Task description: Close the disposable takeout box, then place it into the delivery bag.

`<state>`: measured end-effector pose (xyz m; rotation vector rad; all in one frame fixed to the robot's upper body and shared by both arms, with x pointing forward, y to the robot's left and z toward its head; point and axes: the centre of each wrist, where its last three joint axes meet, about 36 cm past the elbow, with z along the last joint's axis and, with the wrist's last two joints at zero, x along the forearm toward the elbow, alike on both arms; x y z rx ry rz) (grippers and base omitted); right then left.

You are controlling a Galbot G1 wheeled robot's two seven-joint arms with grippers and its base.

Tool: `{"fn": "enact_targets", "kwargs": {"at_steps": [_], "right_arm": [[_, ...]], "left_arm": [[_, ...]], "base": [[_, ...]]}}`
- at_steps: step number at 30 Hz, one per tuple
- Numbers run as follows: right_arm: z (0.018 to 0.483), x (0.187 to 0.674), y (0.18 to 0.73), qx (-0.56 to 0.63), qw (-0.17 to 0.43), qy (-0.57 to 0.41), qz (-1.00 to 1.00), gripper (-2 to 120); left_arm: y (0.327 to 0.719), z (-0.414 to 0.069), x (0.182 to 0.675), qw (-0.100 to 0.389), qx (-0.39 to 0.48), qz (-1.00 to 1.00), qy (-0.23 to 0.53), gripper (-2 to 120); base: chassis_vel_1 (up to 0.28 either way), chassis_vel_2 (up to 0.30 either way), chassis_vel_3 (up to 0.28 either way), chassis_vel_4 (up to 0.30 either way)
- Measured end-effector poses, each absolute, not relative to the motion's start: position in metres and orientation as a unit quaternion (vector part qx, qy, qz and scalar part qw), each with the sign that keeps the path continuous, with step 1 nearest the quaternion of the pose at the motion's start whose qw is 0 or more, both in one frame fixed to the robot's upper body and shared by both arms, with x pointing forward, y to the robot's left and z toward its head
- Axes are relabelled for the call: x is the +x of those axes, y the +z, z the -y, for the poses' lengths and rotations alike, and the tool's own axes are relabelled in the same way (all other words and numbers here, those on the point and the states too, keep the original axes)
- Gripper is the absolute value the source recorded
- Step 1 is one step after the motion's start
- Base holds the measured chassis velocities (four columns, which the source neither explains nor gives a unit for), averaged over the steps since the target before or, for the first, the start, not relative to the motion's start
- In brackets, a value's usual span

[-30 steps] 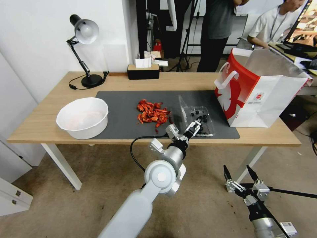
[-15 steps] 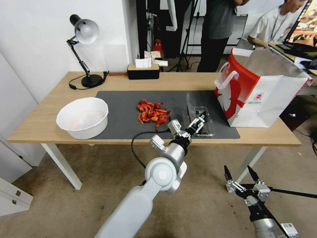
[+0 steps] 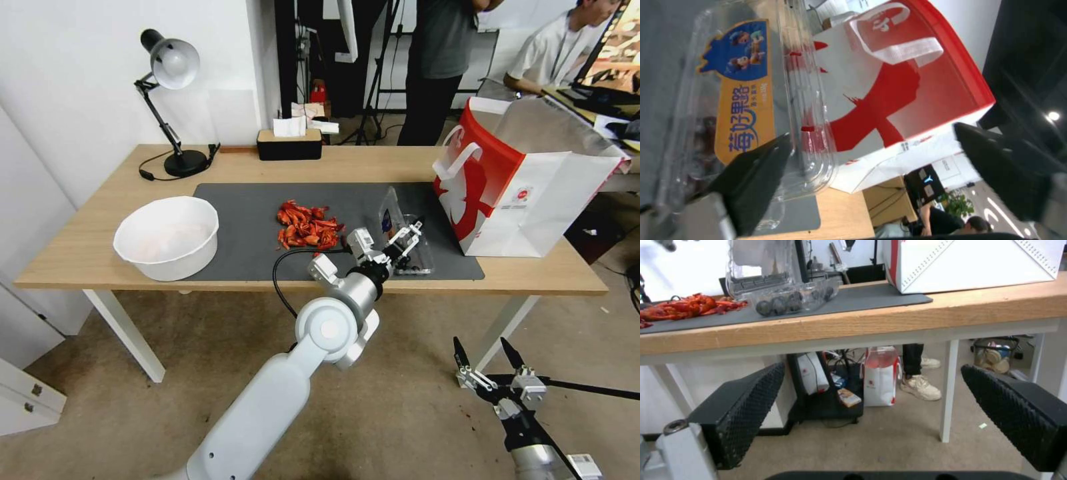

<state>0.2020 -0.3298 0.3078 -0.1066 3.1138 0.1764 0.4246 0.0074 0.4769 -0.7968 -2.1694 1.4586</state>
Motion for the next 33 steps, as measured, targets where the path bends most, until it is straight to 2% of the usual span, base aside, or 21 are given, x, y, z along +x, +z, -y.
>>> {"fn": "enact_targets", "kwargs": {"at_steps": [4,6,7,9,10,12,13,16,20,25,33], "right_arm": [[0.33,0.2,0.308,-0.034,0.011,0.056,-0.998,100],[0.331,0.198,0.308,-0.033,0.012,0.055,-0.998,100],[0.331,0.198,0.308,-0.033,0.012,0.055,-0.998,100],[0.331,0.195,0.308,-0.032,0.012,0.054,-0.998,100],[0.331,0.195,0.308,-0.032,0.012,0.054,-0.998,100],[0.33,0.191,0.308,-0.032,0.014,0.055,-0.998,100],[0.33,0.191,0.308,-0.032,0.014,0.055,-0.998,100],[0.328,0.189,0.309,-0.032,0.016,0.057,-0.998,100],[0.324,0.191,0.315,-0.035,0.023,0.059,-0.997,100],[0.316,0.203,0.353,-0.049,0.052,0.075,-0.995,100],[0.316,0.225,0.411,-0.061,0.079,0.103,-0.99,100]], "left_arm": [[0.474,-0.003,0.427,0.208,-0.289,0.777,0.52,80],[0.471,0.003,0.431,0.213,-0.288,0.777,0.517,69],[0.471,0.003,0.431,0.213,-0.288,0.777,0.517,69],[0.467,0.008,0.435,0.219,-0.286,0.778,0.515,58],[0.467,0.008,0.435,0.219,-0.286,0.778,0.515,58],[0.463,0.013,0.442,0.229,-0.28,0.78,0.511,47],[0.463,0.013,0.442,0.229,-0.28,0.78,0.511,47],[0.46,0.018,0.447,0.24,-0.268,0.784,0.506,32],[0.458,0.02,0.447,0.25,-0.263,0.788,0.498,23],[0.454,0.022,0.444,0.278,-0.263,0.8,0.462,1],[0.455,0.021,0.45,0.291,-0.257,0.811,0.438,0]], "base": [[0.0,0.0,0.0,0.0],[0.0,0.0,0.0,0.0],[0.0,0.0,0.0,0.0],[0.0,0.0,0.0,0.0],[0.0,0.0,0.0,0.0],[0.0,0.0,0.0,0.0],[0.0,0.0,0.0,0.0],[0.0,0.0,0.0,0.0],[0.0,0.0,0.0,0.0],[0.0,0.0,0.0,0.0],[0.0,0.0,0.0,0.0]]}}
